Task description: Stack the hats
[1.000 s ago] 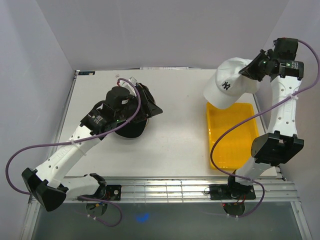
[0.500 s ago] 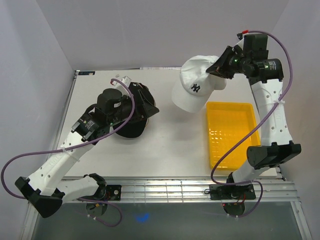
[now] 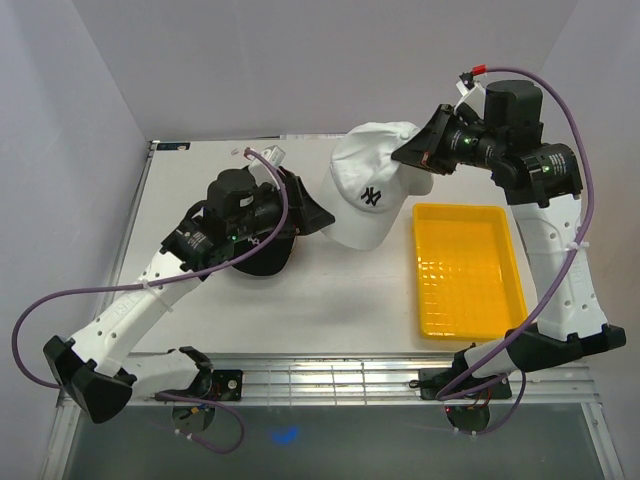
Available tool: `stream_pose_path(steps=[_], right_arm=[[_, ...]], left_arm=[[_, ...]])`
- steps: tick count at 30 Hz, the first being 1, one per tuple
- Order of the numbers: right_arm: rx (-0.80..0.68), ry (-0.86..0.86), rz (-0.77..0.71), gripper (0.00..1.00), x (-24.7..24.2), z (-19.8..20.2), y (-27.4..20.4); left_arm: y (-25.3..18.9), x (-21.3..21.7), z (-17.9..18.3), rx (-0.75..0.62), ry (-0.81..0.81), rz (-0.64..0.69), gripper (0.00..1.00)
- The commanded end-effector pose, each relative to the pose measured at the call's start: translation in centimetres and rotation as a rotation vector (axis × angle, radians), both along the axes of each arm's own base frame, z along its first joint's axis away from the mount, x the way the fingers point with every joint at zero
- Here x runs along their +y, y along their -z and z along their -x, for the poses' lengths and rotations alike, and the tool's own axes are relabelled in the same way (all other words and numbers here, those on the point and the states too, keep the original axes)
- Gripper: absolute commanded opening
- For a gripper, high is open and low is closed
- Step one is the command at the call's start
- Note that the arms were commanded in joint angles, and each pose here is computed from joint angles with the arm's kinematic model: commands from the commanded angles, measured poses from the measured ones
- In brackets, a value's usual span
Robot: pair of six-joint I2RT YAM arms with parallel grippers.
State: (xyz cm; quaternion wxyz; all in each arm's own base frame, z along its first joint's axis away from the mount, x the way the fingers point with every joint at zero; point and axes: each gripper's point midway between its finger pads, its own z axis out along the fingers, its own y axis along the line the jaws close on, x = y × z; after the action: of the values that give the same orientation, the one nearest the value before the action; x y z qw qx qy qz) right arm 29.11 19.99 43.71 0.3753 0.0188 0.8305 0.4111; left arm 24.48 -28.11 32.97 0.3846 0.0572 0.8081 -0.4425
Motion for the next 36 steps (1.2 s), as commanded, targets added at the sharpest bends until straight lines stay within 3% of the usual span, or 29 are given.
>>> stream_pose_path(steps=[1,9,24,36], right_arm=[[-0.064,-0.043,-0.056,0.08,0.6,0.9,-2.2],[-0.063,-0.104,-0.088,0.08,1.3,2.0,-2.7],[-0.073,-0.161,-0.134,0.08,1.9,3.1,-3.8],[-0.073,-0.180,-0.150,0.08,2.1,3.4,-4.3]], left_arm=[[-2.5,-1.0,0.2,-0.108,0.070,0.061,0.83],[-4.5,-1.6,1.0,-0.185,0.132,0.127,0.83],[-4.1,-0.2,-0.4,-0.211,0.061,0.057,0.83],[-3.7,-0.8,-0.3,-0.218,0.118,0.061,0.83]])
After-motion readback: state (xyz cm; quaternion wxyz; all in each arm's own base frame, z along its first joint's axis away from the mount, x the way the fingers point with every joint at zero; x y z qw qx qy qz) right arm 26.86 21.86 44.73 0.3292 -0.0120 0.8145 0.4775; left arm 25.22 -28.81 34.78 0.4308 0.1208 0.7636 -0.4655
